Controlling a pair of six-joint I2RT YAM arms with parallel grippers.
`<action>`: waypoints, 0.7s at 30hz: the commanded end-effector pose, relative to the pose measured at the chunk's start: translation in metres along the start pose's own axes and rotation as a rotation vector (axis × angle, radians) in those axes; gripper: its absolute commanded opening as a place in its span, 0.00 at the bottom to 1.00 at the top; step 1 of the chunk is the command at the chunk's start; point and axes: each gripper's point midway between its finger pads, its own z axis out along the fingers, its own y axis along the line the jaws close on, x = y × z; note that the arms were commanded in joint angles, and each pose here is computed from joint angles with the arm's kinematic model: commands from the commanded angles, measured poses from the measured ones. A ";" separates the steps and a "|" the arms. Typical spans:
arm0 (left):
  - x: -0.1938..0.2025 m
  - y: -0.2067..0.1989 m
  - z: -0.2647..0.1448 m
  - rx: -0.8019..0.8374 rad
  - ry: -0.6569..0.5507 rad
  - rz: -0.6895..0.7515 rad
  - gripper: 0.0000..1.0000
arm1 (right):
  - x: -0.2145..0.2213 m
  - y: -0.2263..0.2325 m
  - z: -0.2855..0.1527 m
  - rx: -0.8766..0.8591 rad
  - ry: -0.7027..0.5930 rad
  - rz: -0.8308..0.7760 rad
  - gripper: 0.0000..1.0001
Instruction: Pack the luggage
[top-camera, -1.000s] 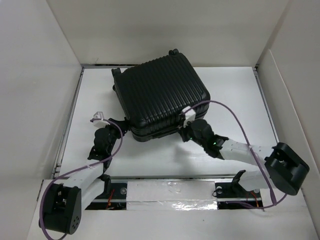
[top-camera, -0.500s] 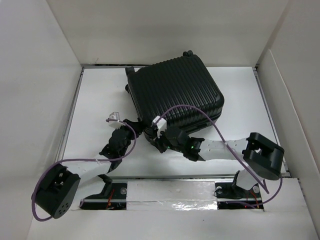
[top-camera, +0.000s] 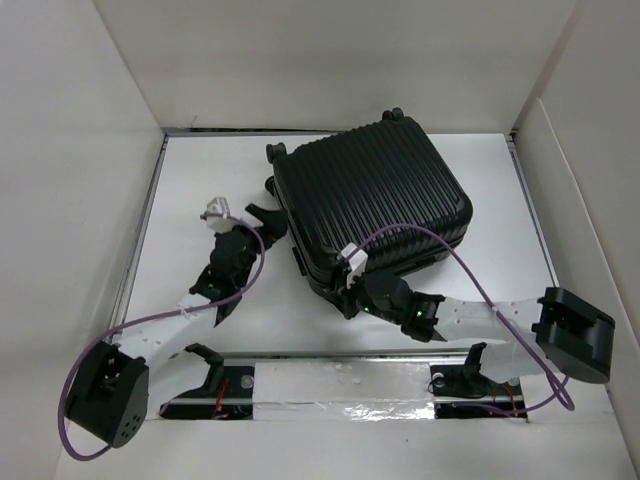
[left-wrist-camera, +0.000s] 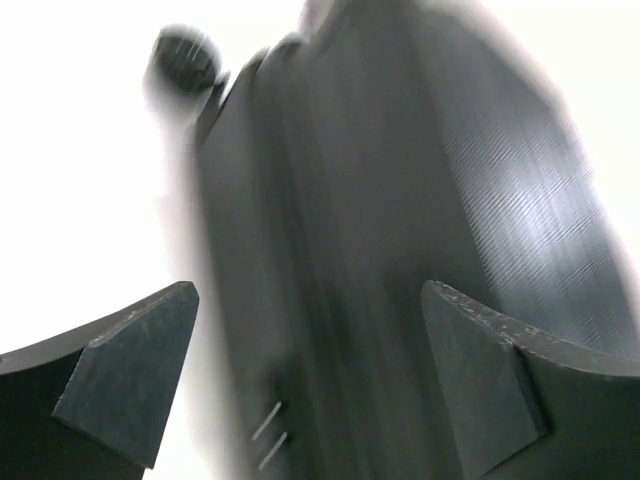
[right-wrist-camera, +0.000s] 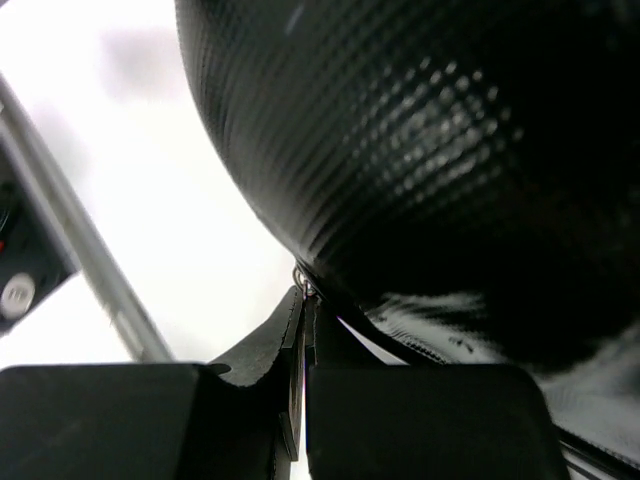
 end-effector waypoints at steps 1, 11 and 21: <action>-0.068 -0.063 0.018 0.080 -0.130 -0.051 0.96 | -0.028 0.028 -0.015 -0.121 -0.082 -0.002 0.00; -0.095 -0.087 0.135 -0.007 0.024 0.017 0.98 | -0.018 0.024 -0.038 -0.144 -0.067 -0.016 0.00; -0.071 -0.071 0.192 -0.056 0.118 0.015 0.95 | -0.010 0.021 -0.038 -0.139 -0.053 -0.017 0.00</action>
